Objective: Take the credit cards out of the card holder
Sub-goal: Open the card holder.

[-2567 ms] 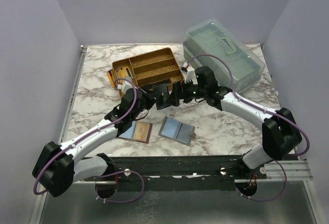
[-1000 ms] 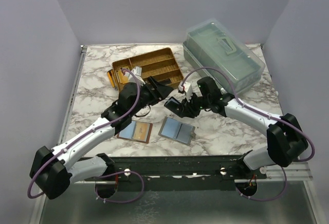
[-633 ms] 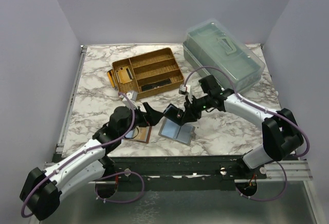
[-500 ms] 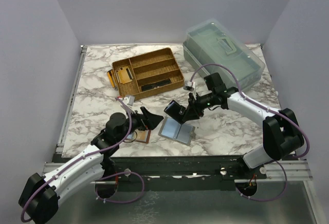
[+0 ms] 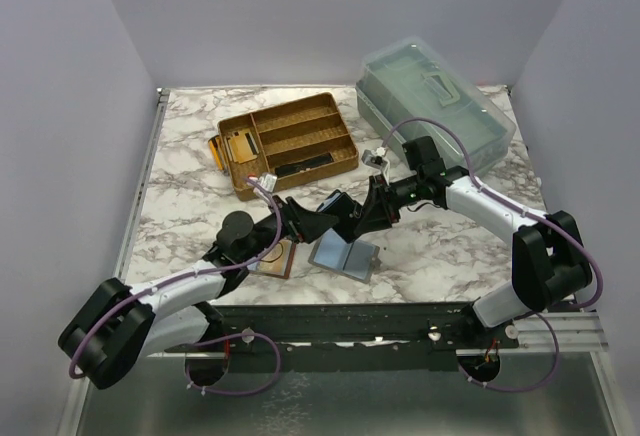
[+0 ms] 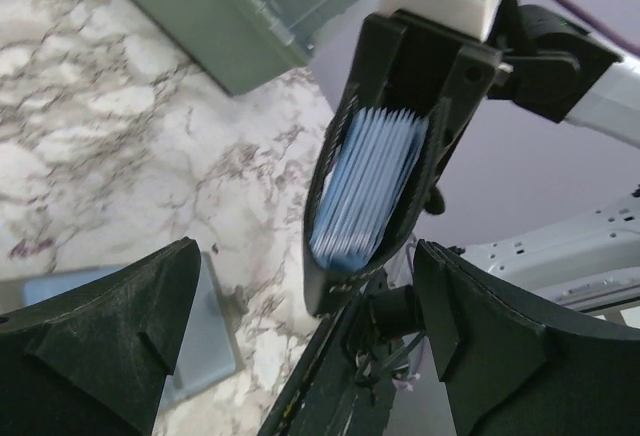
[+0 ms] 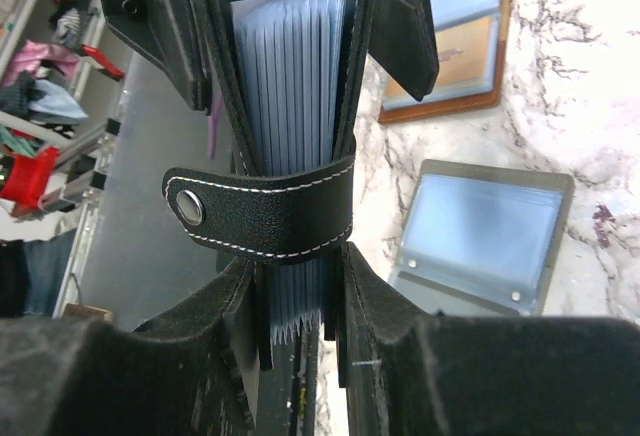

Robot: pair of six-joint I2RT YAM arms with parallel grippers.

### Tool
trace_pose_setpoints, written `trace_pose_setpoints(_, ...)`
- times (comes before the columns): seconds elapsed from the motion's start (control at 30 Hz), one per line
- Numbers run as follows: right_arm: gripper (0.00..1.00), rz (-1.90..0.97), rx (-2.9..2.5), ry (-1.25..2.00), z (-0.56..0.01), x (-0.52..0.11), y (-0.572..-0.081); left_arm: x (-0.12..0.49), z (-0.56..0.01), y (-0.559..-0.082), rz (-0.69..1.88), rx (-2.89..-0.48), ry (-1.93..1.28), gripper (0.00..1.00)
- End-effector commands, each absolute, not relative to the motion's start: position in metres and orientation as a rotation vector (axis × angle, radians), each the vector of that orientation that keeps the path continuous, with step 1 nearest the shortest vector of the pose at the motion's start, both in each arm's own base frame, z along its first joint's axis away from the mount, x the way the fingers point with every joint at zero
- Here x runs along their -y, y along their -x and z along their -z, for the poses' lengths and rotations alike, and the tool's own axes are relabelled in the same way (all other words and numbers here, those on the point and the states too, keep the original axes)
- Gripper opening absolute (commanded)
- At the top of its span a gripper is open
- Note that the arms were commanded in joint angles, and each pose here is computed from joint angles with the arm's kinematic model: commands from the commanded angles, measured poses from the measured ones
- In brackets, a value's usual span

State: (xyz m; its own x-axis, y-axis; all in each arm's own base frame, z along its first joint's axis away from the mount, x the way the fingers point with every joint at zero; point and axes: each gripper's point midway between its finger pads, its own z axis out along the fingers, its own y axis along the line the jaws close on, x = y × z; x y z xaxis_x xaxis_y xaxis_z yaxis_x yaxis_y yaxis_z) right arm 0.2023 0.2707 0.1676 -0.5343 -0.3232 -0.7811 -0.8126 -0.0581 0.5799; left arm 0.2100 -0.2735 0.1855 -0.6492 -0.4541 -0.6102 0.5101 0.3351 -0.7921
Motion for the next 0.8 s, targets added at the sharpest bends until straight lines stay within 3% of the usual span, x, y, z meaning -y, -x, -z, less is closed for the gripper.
trace_pose_setpoints(0.0,0.01,-1.734,-1.698,1.226,-0.192,-0.275,-0.2,0.286,-0.242,-0.209,1.576,-1.543,-0.127,0.93)
trace_pose_setpoints(0.27,0.02,-1.78,-1.698,1.213,-0.193,-0.276,-0.201,0.298,-0.246,-0.207,1.662,-1.536,-0.142,0.75)
trace_pose_setpoints(0.4,0.03,-1.788,-1.706,1.201,-0.194,-0.276,-0.202,0.301,-0.243,-0.205,1.683,-1.548,-0.149,0.6)
trace_pose_setpoints(0.53,0.05,-1.77,-1.713,1.191,-0.194,-0.274,-0.205,0.3,-0.236,-0.205,1.675,-1.564,-0.145,0.22)
trace_pose_setpoints(0.6,0.07,-1.74,-1.725,1.187,-0.193,-0.274,-0.208,0.298,-0.233,-0.206,1.665,-1.567,-0.129,0.09)
trace_pose_setpoints(0.77,0.33,-1.601,-1.765,1.179,-0.19,-0.273,-0.222,0.294,-0.235,-0.212,1.66,-1.566,-0.047,0.0)
